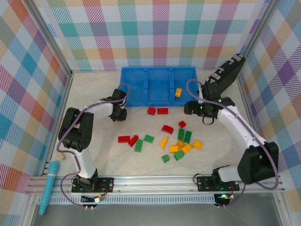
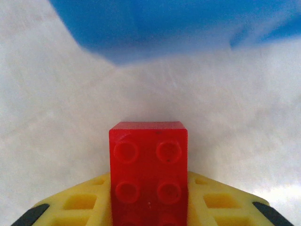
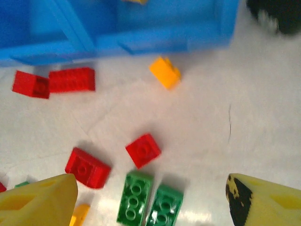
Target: Sort the legos into containers by color
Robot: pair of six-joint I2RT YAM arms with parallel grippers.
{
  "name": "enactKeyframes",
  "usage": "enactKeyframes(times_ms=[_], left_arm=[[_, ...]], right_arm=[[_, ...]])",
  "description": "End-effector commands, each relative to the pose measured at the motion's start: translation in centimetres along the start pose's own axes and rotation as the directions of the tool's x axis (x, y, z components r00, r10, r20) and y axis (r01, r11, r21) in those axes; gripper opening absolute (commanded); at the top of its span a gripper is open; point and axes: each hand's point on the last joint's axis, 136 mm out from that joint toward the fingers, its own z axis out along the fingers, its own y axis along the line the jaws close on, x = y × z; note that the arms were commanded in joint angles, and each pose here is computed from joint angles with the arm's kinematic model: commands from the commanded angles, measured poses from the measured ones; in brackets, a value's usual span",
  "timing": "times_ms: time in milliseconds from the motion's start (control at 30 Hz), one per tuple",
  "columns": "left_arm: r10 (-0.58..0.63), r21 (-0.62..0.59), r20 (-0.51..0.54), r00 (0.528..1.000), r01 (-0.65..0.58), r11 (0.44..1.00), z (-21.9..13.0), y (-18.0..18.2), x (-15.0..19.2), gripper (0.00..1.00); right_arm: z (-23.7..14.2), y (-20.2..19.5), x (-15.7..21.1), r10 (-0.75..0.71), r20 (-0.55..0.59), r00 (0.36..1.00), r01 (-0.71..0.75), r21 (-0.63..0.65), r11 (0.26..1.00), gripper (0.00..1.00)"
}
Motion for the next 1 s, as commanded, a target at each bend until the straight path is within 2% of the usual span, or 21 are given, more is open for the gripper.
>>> enactKeyframes(times_ms=[0,200,367,500,633,733,800,967], left_arm=[[0.034,-0.006,-0.211,0.977,-0.036,0.999,-2.2,-0.6,6.2,0.28],[0.066,-0.002,-0.160,0.985,-0.068,0.998,-9.0,-0.7,4.3,0.27],[0.080,-0.005,-0.071,0.994,-0.081,0.997,-14.6,-0.3,0.8,0.26],[0.090,-0.031,0.090,0.992,-0.087,0.996,-19.2,0.1,-4.1,0.26],[0.080,-0.037,0.277,0.958,-0.073,0.997,-22.9,0.0,-9.4,0.26],[0.088,-0.045,0.393,0.915,-0.076,0.996,-23.9,-0.3,-13.1,0.26],[0.100,-0.059,0.407,0.908,-0.083,0.995,-23.0,-0.6,-14.9,0.26],[0.083,-0.035,0.397,0.914,-0.075,0.997,-18.3,-2.1,-17.9,0.25]], right_arm=[[0.4,-1.5,4.5,0.177,-0.094,0.980,-0.174,0.040,0.984,0.82],[1.6,-2.2,8.1,0.284,-0.153,0.947,-0.281,0.043,0.959,0.82],[2.3,-3.1,10.8,0.320,-0.204,0.925,-0.310,0.079,0.947,0.82],[1.7,-4.2,12.4,0.338,-0.212,0.917,-0.316,0.128,0.940,0.82],[1.4,-4.8,13.9,0.374,-0.219,0.901,-0.347,0.152,0.926,0.82],[1.5,-5.0,15.0,0.405,-0.228,0.885,-0.377,0.157,0.913,0.82],[1.6,-5.1,15.6,0.419,-0.234,0.877,-0.390,0.161,0.907,0.82],[1.7,-5.9,16.6,0.458,-0.208,0.864,-0.427,0.178,0.886,0.81]])
